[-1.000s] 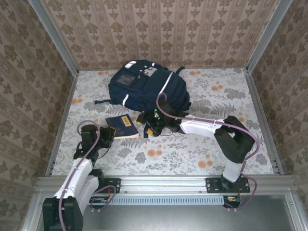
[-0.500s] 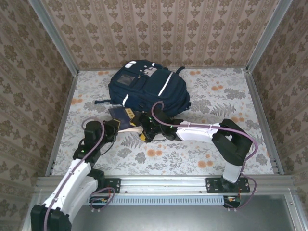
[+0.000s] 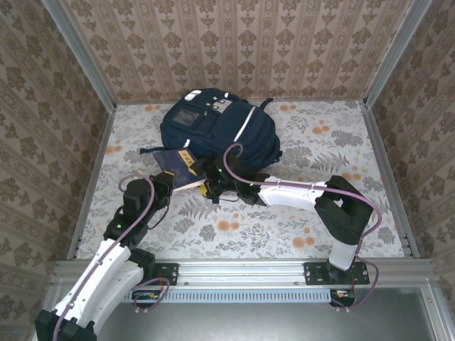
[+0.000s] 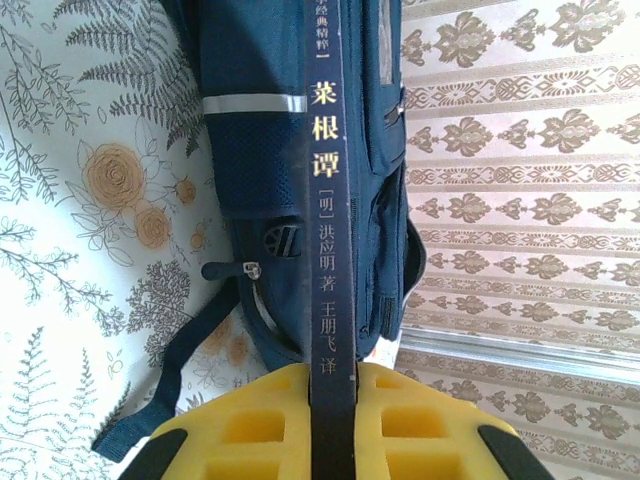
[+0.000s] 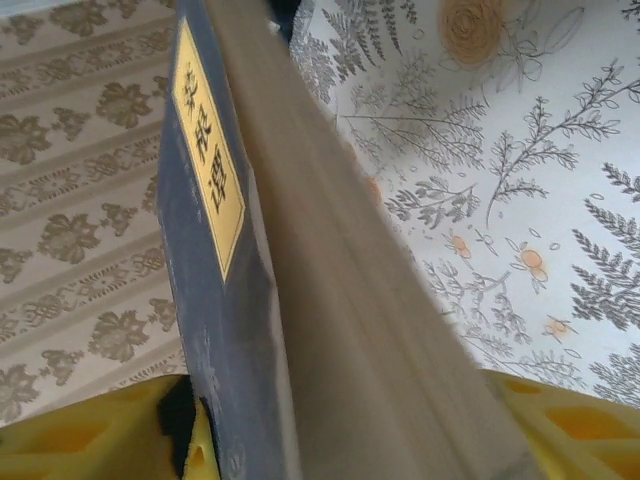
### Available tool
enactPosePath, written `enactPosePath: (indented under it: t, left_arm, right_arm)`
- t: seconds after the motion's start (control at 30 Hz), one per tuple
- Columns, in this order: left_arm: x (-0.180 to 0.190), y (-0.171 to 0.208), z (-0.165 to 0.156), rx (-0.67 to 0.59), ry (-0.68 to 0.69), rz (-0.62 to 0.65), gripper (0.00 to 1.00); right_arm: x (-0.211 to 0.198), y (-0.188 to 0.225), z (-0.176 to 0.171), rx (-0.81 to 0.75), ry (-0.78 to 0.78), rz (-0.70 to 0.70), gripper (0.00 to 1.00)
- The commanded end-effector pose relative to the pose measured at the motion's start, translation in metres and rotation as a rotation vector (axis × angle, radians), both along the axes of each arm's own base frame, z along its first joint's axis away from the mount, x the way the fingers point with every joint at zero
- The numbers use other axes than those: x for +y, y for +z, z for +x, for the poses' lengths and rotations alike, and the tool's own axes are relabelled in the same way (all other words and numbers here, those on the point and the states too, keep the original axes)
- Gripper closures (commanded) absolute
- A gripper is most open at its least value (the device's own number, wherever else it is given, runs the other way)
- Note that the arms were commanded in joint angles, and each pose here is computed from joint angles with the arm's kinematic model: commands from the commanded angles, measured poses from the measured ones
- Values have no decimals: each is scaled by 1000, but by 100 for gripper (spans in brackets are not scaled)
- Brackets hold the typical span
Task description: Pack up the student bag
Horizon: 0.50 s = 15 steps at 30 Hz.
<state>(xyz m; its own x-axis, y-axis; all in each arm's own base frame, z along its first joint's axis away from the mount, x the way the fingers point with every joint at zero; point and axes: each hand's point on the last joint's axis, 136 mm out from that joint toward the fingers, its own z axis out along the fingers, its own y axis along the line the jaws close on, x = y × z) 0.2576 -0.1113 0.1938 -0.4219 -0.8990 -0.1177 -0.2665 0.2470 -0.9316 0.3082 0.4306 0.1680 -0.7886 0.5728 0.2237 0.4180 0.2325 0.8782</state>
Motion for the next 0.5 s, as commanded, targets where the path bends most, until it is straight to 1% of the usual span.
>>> enactPosePath:
  t: [0.0, 0.03, 0.1, 0.13, 0.2, 0.27, 0.3, 0.33, 0.4, 0.47]
  left_arm:
    - [3, 25, 0, -57, 36, -29, 100]
    - [5, 25, 0, -59, 43, -25, 100]
    - [-4, 26, -5, -64, 12, -13, 99]
    - [-5, 27, -6, -71, 3, 4, 95]
    - [-10, 31, -7, -85, -35, 53, 81]
    - [-17, 36, -8, -98, -97, 118, 62]
    - [-20, 37, -9, -100, -130, 159, 54]
    - [-21, 37, -11, -97, -152, 197, 50]
    - [-18, 36, -15, -84, -178, 265, 41]
    - [-14, 33, -18, -80, -194, 299, 31]
  right_arm:
    - [-5, 27, 11, -43, -86, 51, 39]
    - [-9, 27, 11, -49, -99, 43, 45]
    - [-16, 30, 13, -69, -119, 30, 60]
    - [-19, 30, 13, -75, -118, 14, 68]
    - [-24, 34, 16, -101, -110, -6, 82]
    - [-33, 40, 22, -153, -90, -28, 91]
    - [-38, 45, 26, -194, -73, -43, 96]
    - [-43, 49, 27, -236, -53, -61, 100]
    - [-56, 58, 31, -322, -11, -111, 100]
    - [-64, 66, 29, -401, 61, -157, 100]
